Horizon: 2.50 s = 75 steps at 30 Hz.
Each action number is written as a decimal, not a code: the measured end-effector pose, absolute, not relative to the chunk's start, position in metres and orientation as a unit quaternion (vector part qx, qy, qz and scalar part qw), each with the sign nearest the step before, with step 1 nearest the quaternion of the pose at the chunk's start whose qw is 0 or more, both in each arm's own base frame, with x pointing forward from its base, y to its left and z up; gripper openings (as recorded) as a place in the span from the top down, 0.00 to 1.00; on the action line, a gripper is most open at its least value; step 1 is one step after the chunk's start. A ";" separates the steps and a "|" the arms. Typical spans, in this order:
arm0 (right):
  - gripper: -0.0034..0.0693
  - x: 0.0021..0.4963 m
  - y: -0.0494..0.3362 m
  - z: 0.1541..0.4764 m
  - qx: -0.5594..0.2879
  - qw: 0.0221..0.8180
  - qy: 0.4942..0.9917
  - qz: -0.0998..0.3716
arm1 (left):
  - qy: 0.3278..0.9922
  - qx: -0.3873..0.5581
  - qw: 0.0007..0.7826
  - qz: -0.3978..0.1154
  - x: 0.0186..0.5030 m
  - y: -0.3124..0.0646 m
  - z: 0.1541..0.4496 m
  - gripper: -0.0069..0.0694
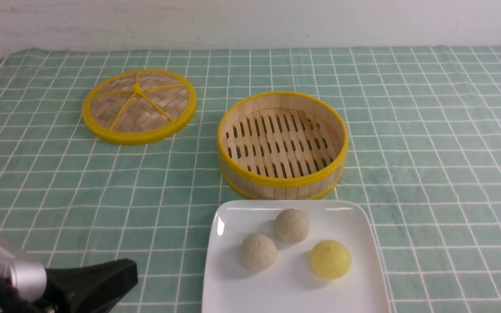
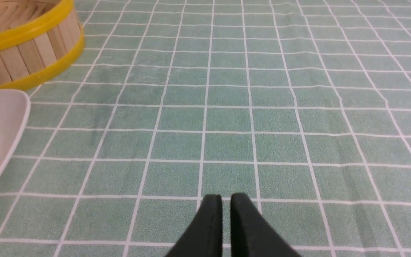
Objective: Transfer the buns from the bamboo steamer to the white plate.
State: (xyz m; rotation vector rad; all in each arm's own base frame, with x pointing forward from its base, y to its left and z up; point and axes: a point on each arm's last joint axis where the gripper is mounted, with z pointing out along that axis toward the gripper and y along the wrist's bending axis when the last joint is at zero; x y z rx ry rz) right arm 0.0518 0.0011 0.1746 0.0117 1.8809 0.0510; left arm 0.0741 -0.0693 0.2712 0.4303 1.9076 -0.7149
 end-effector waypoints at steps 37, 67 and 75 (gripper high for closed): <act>0.80 0.052 0.001 0.175 0.006 0.589 0.808 0.022 | 0.771 -0.041 0.630 -0.086 0.053 -0.003 0.224 0.86; 0.75 0.052 0.001 0.175 0.006 0.589 0.808 0.022 | 0.797 -0.092 0.596 -0.041 0.053 0.004 0.172 0.84; 0.74 0.052 0.001 0.175 0.006 0.589 0.808 0.022 | 0.797 -0.092 0.596 -0.041 0.053 0.004 0.172 0.83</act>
